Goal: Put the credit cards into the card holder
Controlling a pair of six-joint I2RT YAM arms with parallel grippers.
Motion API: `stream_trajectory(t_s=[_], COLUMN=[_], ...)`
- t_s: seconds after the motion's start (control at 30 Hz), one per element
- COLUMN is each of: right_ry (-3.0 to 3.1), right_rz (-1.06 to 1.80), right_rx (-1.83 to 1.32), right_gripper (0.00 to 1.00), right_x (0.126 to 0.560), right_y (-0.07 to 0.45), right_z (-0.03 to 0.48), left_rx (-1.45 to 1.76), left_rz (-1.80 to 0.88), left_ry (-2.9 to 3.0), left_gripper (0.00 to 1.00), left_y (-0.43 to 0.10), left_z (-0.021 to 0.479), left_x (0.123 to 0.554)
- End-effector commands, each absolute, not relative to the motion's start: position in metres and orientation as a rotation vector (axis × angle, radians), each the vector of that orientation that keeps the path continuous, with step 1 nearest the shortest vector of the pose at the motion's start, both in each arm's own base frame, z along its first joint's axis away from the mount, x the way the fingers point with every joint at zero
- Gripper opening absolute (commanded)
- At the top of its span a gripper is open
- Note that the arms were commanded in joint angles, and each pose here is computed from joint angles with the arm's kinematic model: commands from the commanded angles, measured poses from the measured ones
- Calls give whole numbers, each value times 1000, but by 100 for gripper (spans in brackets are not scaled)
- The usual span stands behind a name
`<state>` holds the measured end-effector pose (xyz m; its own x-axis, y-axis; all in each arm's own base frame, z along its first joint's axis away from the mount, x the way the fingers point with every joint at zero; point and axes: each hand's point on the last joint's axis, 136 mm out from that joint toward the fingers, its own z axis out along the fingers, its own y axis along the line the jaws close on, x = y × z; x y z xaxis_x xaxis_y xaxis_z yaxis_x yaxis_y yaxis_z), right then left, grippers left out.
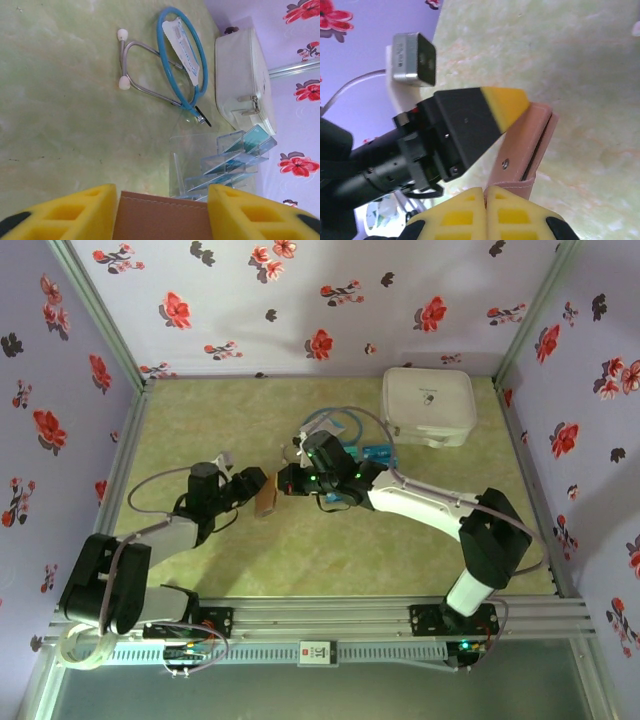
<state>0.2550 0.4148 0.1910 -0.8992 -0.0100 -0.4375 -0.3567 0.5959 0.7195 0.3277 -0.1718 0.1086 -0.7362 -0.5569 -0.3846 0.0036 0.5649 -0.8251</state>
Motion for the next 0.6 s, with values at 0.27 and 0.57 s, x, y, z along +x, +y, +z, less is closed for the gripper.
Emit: stream_trajectory(t_s=[0.27,0.57], right_ry=[2374,2403], right_rz=[1333,1379], right_rx=[-302,-248], right_gripper=[0,0], right_x=[245,245], right_y=[416,396], right_z=[214,191], left_rx=[-433,-457], left_rz=[-1152,-1149], left_ry=[2137,2164], left_gripper=[65,67], left_y=[-170,-167], left_z=[95,75], left_x=[325,316])
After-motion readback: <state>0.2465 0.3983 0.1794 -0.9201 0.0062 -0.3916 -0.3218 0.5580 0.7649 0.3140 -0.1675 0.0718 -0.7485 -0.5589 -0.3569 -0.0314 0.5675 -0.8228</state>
